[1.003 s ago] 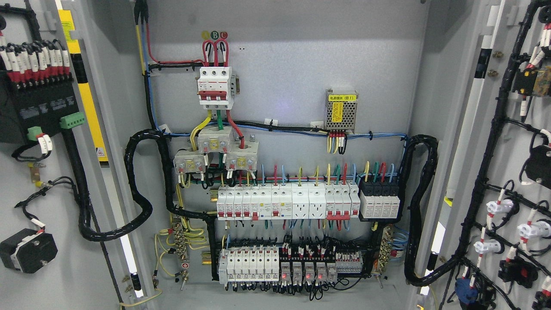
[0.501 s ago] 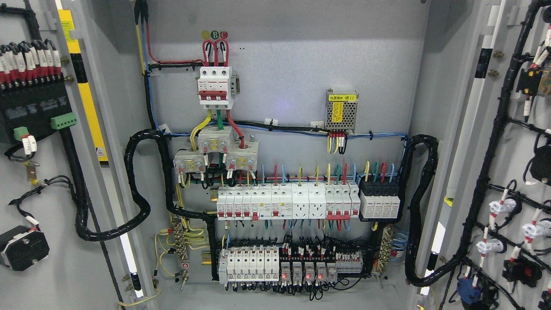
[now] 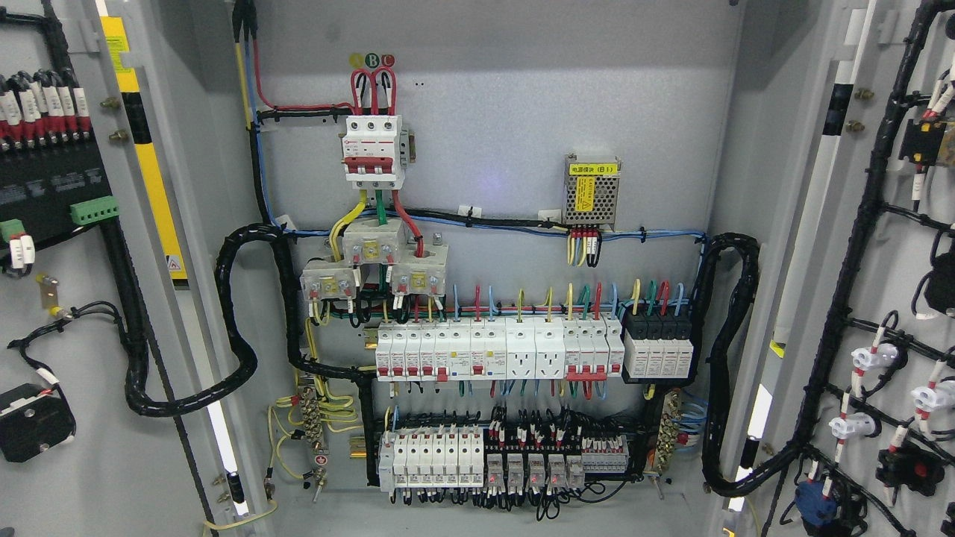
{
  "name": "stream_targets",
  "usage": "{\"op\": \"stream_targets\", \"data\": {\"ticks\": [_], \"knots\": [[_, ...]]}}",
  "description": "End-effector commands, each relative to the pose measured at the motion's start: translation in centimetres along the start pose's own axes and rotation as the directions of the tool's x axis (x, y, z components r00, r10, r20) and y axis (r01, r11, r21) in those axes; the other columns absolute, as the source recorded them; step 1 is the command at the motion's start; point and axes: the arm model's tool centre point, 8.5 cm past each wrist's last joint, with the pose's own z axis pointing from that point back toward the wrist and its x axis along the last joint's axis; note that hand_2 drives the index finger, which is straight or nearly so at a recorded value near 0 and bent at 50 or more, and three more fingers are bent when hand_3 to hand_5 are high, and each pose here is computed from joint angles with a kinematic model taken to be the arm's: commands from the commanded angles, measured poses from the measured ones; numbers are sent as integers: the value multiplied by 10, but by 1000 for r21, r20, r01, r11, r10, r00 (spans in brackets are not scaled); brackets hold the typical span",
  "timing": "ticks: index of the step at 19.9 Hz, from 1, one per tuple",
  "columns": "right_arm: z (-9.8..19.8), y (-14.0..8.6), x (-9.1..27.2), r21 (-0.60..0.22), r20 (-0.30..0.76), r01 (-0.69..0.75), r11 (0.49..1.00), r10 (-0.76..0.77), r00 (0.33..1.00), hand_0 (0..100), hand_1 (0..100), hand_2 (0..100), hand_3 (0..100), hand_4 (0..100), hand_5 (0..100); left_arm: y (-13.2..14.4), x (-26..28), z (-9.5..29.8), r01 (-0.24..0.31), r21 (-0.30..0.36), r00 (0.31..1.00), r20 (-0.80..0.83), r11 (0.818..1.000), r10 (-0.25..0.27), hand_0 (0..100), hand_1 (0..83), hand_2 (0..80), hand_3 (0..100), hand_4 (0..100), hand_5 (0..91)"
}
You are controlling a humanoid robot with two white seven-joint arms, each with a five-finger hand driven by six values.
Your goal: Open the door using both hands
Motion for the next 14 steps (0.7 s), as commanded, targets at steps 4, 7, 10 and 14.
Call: {"op": "stream_targets", "data": {"ticks": [4,7,10,14], "knots": [[1,-8,4,-10,-3,-26,1000,26,1000,0,500,40,0,0,0,34,6,-3,25,41,999,-35,999,-24,120,556,0,0,0,0],[2,-8,4,-9,-3,-25,1000,25,1000,0,500,40,0,0,0,35,7,-5,16,41,999,-42,999,-15,120,556,0,0,0,0],[0,-4,3,1,0,-15,1000,15,1000,0,500,40,0,0,0,33,7,-6,11,38,999,-41,999,-9,120,556,0,0,0,0],[-5,-1,3,24,2,-6,1000,6,1000,0,500,40,0,0,0,26,9,-10,11,16,1000,-28,1000,-11,120,556,0,0,0,0]]}}
